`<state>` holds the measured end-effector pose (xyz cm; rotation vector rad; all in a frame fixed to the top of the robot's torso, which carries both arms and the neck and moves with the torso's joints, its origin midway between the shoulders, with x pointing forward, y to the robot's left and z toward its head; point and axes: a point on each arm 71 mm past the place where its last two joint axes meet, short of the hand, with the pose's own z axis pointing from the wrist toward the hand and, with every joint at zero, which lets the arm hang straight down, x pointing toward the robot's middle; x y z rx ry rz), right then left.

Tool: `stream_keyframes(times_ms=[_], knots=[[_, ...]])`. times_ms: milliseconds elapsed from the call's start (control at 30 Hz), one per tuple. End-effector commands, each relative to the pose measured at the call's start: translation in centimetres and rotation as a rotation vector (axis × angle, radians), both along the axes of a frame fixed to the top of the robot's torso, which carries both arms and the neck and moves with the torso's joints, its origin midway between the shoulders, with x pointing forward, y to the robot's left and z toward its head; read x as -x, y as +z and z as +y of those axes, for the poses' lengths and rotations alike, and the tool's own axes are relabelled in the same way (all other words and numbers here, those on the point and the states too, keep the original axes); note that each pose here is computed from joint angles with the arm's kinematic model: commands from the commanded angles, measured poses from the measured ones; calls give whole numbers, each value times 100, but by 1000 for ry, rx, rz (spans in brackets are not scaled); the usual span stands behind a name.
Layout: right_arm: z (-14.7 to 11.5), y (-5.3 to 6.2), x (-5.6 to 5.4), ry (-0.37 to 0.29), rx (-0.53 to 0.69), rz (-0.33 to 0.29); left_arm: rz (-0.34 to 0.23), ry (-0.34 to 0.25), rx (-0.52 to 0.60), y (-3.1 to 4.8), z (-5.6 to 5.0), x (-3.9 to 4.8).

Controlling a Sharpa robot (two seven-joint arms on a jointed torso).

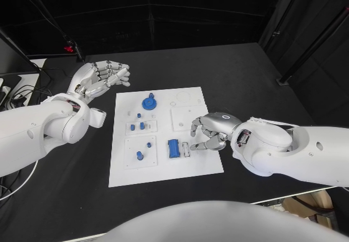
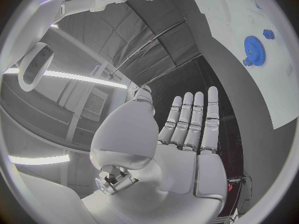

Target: Assemble the parts on the task board

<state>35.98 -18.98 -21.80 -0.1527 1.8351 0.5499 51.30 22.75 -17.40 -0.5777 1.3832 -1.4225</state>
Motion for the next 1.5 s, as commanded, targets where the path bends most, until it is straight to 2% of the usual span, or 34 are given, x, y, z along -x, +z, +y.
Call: stream_keyframes(times_ms=[33, 233, 467, 633, 733, 867, 933, 1000, 1300, 1500], knots=[[-10, 62, -24, -16, -93, -56, -7, -5, 7, 10, 1, 3], [-50, 80, -61, -51, -189, -59, -8, -3, 7, 1, 5, 7], [-146, 105, -133, -128, -394, -34, -11, -4, 9, -7, 4, 13], [-235, 94, -230, -229, -613, 105, -12, -5, 10, -10, 2, 15], [-246, 79, -274, -265, -728, 215, -12, -5, 10, -11, -1, 14], [-209, 47, -291, -257, -870, 378, -12, -7, 10, -14, -11, 14], [-192, 41, -298, -241, -926, 434, -11, -9, 11, -18, -16, 13], [-185, 42, -307, -228, -969, 463, -10, -10, 11, -20, -19, 14], [-178, 57, -373, -208, -1138, 510, 3, -9, 31, -30, -22, 13], [-156, 56, -403, -201, -1184, 520, 17, -8, 55, -34, -30, 12]])
